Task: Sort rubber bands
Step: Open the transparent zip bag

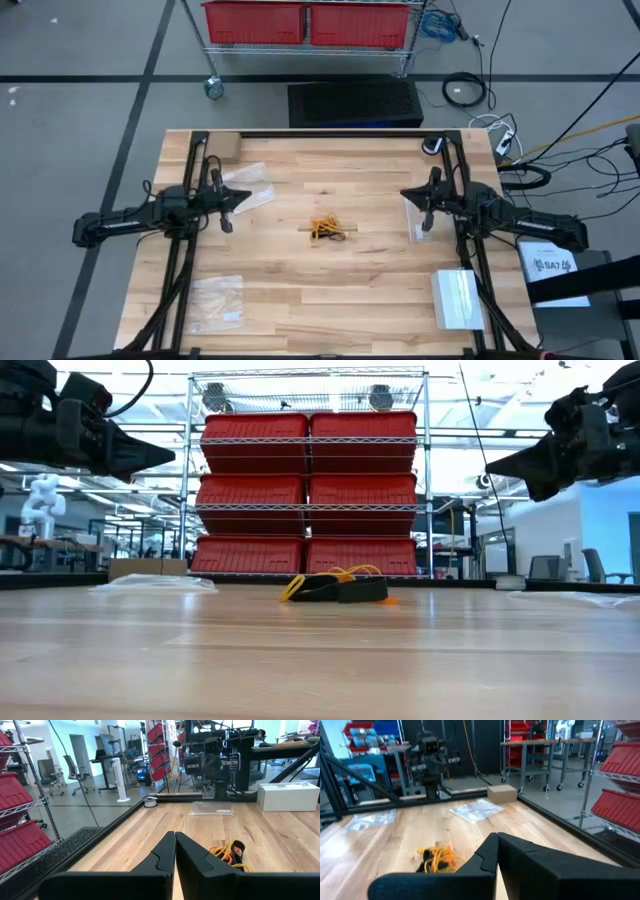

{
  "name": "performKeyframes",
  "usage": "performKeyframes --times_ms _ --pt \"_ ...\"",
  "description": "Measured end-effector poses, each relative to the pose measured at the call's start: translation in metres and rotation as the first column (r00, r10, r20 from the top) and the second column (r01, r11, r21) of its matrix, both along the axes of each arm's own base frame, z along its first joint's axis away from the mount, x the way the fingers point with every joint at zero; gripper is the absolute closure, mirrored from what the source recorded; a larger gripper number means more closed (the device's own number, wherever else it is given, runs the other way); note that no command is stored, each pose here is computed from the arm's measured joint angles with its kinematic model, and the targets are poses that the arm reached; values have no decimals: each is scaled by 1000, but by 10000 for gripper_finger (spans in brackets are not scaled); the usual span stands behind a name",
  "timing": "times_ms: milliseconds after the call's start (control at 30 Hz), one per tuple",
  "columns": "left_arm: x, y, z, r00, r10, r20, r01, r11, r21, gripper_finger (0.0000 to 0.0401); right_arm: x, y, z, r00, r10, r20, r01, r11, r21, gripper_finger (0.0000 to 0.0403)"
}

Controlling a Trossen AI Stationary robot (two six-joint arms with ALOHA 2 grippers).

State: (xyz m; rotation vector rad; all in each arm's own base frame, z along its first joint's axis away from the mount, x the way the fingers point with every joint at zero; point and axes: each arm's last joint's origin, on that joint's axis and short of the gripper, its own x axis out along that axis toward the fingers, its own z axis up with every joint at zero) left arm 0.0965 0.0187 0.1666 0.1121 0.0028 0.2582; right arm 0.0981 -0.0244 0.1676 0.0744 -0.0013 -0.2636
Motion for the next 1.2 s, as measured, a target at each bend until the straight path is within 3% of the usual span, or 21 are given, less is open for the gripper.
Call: performKeyframes --times_ms 367,633,767,933,1033,1200 --pt "0 0 0 1000 0 0 0 1000 0 381 0 0 9 990 -7 144 -17 986 168 403" --pt "0 0 0 1000 0 1 0 1000 0 381 -2 1 22 962 7 274 -53 986 160 403" --pt "0 0 0 1000 0 0 0 1000 0 381 -2 1 21 952 -1 305 -91 954 285 403" --pt "0 0 0 1000 0 0 0 1000 0 381 1 -1 12 976 -33 215 -46 934 355 403" --pt "0 0 0 1000 0 0 0 1000 0 381 3 -3 8 981 -99 168 35 937 348 403" --pt "0 0 0 1000 0 0 0 1000 0 381 6 -4 5 987 -91 129 43 940 339 403"
